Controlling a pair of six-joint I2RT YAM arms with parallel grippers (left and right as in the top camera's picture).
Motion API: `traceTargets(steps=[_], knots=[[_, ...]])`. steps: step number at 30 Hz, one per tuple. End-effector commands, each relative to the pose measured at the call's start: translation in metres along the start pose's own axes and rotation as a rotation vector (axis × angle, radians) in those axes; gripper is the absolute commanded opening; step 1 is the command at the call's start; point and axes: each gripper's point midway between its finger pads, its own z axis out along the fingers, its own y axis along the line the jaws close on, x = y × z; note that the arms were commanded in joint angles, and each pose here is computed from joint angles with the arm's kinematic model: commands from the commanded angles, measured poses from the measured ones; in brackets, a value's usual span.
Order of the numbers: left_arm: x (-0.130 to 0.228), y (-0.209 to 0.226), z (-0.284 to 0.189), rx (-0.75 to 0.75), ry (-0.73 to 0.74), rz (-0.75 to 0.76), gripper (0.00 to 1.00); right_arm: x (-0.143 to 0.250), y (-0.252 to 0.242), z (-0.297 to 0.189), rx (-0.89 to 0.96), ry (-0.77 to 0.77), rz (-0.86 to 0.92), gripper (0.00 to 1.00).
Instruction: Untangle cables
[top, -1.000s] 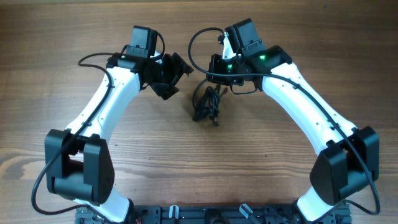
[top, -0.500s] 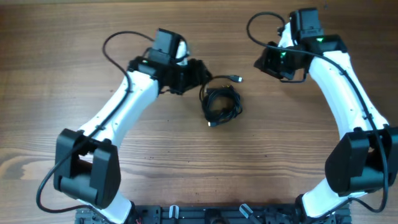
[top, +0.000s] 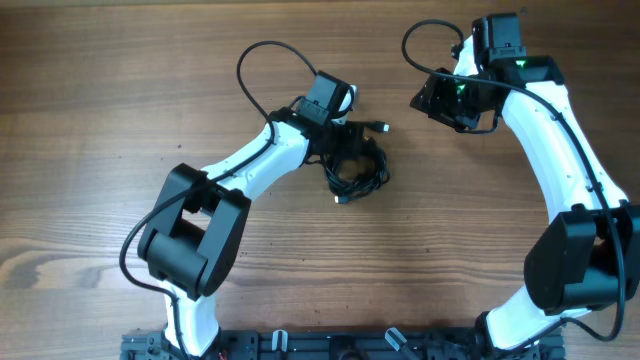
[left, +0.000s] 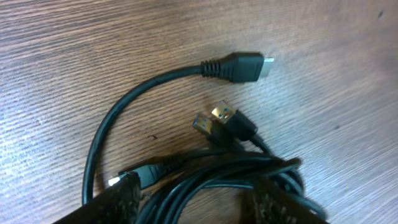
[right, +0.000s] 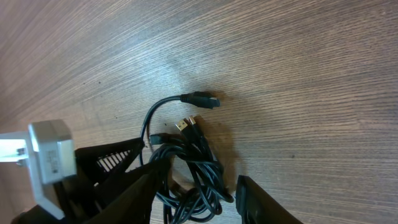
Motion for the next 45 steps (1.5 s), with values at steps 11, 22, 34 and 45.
traceTargets(steps=[11, 22, 34, 45], knots=[[0.033, 0.012, 0.034, -0.021, 0.111, 0.111, 0.38, -0.006, 0.004, -0.01, 0.001, -0.035, -0.032, 0.46], [0.037, 0.005, 0.04, -0.007, 0.116, 0.119, 0.12, -0.005, 0.005, -0.01, 0.0, -0.034, -0.034, 0.46], [-0.049, -0.012, -0.076, 0.06, -0.185, -0.165, 0.04, 0.001, 0.023, -0.004, -0.018, -0.03, -0.088, 0.34], [-0.064, 0.066, -0.169, 0.004, -0.305, -0.591, 0.04, 0.026, 0.149, -0.047, -0.426, -0.114, -0.445, 0.35]])
